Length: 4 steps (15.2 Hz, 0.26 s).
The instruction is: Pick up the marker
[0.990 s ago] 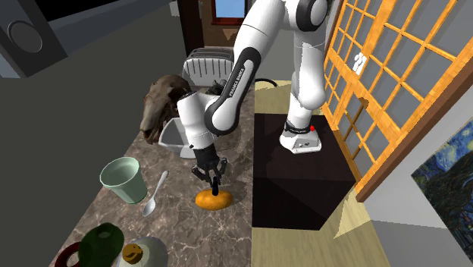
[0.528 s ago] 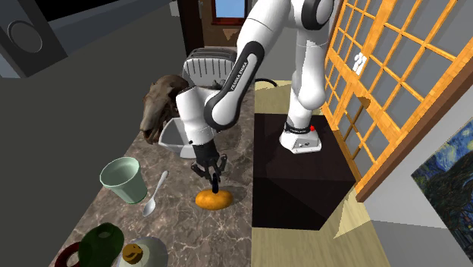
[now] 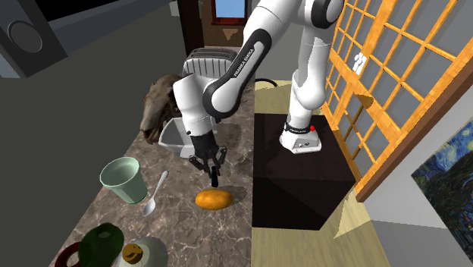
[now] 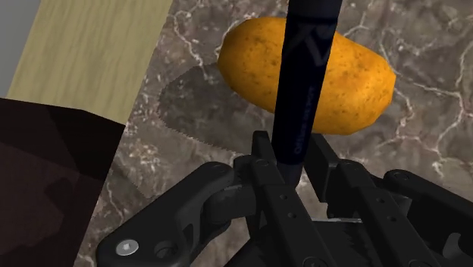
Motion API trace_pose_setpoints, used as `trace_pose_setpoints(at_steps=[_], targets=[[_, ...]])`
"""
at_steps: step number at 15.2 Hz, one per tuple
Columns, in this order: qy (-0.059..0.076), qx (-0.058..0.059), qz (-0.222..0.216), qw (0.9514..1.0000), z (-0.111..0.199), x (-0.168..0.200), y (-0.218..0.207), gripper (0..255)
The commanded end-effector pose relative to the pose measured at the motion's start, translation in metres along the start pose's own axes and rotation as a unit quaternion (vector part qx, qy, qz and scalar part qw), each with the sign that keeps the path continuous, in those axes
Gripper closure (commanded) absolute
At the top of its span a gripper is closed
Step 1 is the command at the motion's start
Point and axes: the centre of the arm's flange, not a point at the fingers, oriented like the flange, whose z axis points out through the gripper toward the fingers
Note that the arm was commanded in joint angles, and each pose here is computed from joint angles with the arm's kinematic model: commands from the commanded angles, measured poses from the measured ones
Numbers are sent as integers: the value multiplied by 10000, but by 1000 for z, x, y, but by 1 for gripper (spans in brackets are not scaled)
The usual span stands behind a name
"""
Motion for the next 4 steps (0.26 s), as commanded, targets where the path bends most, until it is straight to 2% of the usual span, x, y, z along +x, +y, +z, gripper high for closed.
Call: trace_pose_setpoints(at_steps=[1, 4], targets=[[1, -2, 0, 10000, -10, -5, 1, 255], [1, -2, 0, 10000, -16, -7, 2, 255]])
